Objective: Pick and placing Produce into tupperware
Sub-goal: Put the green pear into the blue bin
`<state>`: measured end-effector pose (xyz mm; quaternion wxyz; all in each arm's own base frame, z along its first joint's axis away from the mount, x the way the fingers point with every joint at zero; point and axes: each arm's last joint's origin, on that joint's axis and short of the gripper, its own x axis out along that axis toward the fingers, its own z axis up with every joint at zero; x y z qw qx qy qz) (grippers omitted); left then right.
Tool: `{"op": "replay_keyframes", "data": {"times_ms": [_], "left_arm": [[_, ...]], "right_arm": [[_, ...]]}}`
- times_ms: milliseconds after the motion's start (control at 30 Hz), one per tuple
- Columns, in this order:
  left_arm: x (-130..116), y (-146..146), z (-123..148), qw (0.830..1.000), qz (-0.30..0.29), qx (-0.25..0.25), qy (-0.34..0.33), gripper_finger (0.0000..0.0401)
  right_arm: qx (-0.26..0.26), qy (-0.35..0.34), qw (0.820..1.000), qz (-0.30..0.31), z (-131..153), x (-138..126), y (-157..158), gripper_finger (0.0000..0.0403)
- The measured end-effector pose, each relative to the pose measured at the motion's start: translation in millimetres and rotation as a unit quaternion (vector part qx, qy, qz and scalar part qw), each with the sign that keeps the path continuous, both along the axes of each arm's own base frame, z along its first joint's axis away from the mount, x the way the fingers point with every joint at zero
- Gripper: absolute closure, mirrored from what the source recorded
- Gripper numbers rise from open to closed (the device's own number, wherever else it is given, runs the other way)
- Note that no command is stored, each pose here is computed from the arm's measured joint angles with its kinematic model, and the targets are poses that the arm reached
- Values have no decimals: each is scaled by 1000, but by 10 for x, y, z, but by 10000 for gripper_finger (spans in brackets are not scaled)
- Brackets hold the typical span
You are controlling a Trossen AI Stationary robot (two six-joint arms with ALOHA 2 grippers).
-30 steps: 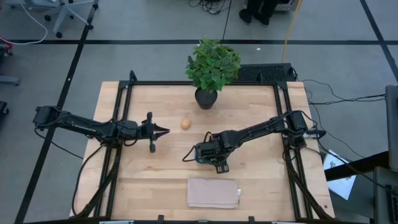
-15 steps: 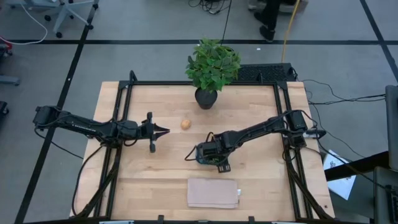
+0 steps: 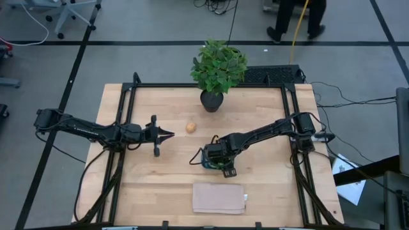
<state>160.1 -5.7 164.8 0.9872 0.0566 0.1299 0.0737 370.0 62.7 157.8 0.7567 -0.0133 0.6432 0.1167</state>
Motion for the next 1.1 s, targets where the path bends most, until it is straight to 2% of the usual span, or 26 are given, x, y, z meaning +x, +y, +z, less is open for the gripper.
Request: {"op": "replay_keyframes", "data": {"times_ms": [633,933,1100], "left_arm": [[-1,0,-2,1000,0,0,1,368],[-1,0,-2,1000,0,-2,1,368],[-1,0,-3,1000,0,-2,1,368]], "right_arm": [[-13,-3,1000,-6,-142,-72,-24,177],[-23,9,999,-33,-156,-89,-31,118],[-24,11,999,-43,-160,-90,-30,105]]}}
